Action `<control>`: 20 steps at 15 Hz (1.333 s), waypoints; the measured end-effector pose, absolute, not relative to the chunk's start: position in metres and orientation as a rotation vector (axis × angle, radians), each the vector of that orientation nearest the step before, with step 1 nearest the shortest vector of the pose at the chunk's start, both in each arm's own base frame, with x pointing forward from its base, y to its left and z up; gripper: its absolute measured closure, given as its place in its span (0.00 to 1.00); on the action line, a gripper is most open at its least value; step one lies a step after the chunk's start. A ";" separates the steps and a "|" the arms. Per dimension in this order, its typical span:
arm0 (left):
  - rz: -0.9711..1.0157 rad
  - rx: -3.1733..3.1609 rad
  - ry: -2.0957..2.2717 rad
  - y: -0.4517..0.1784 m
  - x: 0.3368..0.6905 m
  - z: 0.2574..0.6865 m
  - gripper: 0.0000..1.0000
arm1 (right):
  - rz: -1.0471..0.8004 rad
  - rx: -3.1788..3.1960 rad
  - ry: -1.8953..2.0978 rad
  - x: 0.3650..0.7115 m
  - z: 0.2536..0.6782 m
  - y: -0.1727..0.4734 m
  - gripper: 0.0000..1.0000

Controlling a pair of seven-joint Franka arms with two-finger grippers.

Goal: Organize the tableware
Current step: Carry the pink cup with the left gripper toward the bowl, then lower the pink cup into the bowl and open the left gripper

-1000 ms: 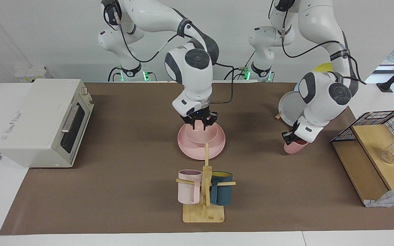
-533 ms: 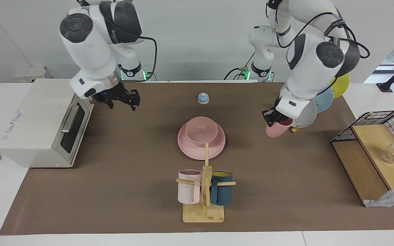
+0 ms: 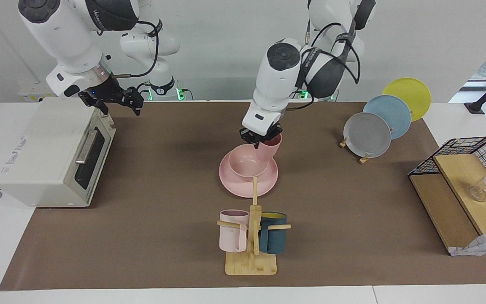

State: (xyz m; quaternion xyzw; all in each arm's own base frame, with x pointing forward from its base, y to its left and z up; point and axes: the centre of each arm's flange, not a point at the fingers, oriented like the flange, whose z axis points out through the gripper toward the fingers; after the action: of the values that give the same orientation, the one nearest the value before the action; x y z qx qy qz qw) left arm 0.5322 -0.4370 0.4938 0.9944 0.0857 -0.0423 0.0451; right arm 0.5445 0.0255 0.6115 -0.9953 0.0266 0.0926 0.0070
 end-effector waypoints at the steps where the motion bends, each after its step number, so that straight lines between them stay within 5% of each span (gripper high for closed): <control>1: -0.130 3.038 0.266 -0.447 0.532 0.480 0.95 | 0.283 -3.112 0.067 0.540 0.614 0.019 0.00; 20: -0.114 3.033 0.347 -0.456 0.536 0.384 0.95 | 0.182 -3.117 0.104 0.543 0.602 -0.011 0.00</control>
State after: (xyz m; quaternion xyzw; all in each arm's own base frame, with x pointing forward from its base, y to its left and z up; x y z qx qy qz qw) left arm 0.5357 -0.4558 0.3841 0.9919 0.1134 -0.0374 0.0432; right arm 0.5426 -0.0115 0.6022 -0.9977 0.0331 0.0581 0.0088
